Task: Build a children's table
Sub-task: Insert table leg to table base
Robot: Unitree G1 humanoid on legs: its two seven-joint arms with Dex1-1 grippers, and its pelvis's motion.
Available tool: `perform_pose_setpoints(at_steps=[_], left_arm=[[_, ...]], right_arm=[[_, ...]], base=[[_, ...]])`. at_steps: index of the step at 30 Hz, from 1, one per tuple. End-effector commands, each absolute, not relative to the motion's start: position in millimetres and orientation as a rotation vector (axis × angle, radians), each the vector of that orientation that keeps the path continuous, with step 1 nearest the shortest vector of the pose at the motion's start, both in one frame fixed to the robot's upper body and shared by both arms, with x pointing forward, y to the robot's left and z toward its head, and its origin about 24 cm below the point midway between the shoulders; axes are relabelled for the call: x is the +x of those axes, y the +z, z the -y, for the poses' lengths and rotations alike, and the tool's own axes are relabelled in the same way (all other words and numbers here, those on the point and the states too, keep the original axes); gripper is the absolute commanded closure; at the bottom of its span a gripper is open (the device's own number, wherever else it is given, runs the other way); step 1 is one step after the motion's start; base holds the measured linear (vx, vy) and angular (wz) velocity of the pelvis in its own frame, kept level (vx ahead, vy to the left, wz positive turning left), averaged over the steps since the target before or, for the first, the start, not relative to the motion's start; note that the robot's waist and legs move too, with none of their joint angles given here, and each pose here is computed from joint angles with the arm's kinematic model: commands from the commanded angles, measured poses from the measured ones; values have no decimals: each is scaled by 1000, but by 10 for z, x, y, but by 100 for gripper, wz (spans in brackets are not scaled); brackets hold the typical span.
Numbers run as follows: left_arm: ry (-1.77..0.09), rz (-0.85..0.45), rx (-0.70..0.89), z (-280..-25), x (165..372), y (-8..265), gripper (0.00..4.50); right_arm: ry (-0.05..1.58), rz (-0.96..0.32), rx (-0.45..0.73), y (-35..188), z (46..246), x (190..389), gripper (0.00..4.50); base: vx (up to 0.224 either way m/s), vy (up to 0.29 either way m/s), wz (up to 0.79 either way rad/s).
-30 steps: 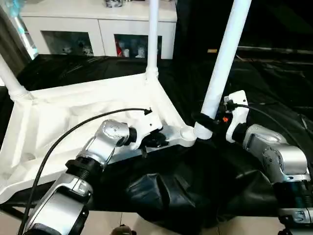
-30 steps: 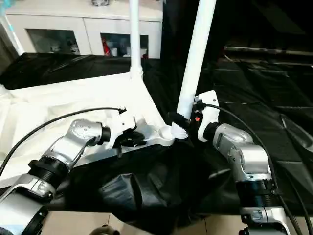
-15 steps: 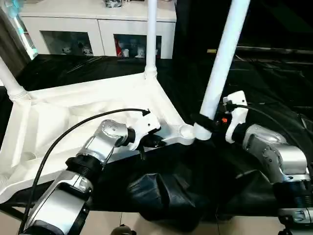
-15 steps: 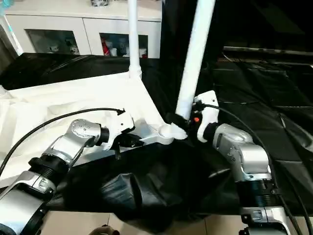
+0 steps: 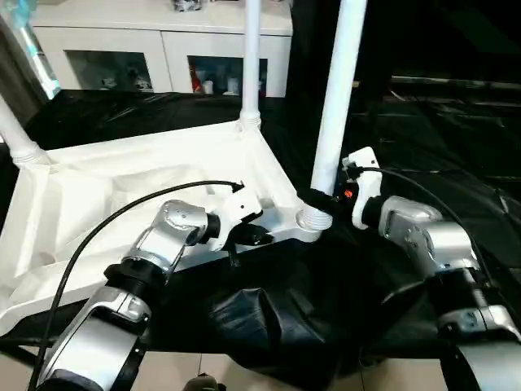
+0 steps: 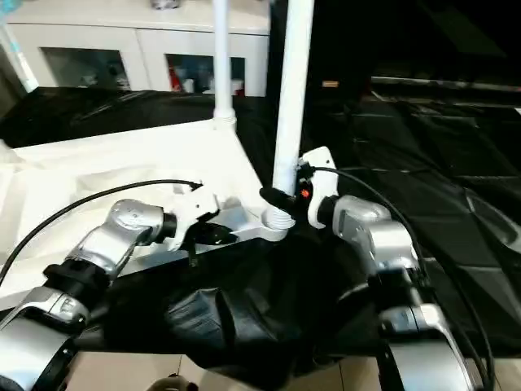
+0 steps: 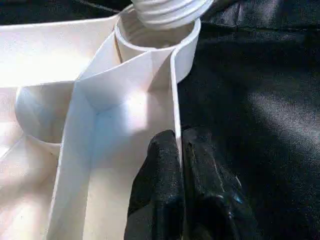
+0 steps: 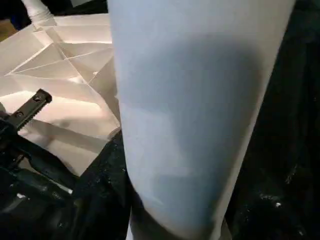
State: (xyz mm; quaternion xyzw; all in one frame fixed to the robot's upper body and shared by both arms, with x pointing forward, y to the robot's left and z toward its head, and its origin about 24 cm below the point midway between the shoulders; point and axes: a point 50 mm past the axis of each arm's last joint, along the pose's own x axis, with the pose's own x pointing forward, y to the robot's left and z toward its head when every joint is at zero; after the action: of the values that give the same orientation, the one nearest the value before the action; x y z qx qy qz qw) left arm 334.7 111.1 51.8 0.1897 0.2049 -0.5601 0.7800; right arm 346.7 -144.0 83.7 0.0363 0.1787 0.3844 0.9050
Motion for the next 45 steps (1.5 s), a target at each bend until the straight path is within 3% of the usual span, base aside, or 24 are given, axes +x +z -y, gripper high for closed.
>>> perform_pose_setpoints(at_steps=[1,11,18,24,25,35,40,45], left_arm=[[-1203,-365,358,-1097,3356,577,450],[-1218,-388,368,-1125,3311,537,450],[-1235,-416,414,-1142,3295,512,450],[-1239,-434,447,-1163,3287,508,450],[-1234,-436,455,-1182,3295,521,450],[-1197,-434,472,-1220,3354,557,450],[-1183,-429,475,-1212,3374,570,450],[-1175,-424,484,-1203,3400,584,450]], right_arm=[[823,-361,41,847,1395,3498,257],[840,-387,37,750,1295,3552,257],[821,-380,65,693,1328,3569,257],[810,-366,191,616,1398,3510,257],[783,-370,259,509,1461,3450,257],[680,-351,393,242,1580,3288,257],[662,-337,383,149,1595,3216,257],[710,-305,245,21,1552,3060,257]], base=[[0,0,0],[0,0,0],[0,0,0],[0,0,0],[0,0,0],[0,0,0],[0,0,0],[0,0,0]])
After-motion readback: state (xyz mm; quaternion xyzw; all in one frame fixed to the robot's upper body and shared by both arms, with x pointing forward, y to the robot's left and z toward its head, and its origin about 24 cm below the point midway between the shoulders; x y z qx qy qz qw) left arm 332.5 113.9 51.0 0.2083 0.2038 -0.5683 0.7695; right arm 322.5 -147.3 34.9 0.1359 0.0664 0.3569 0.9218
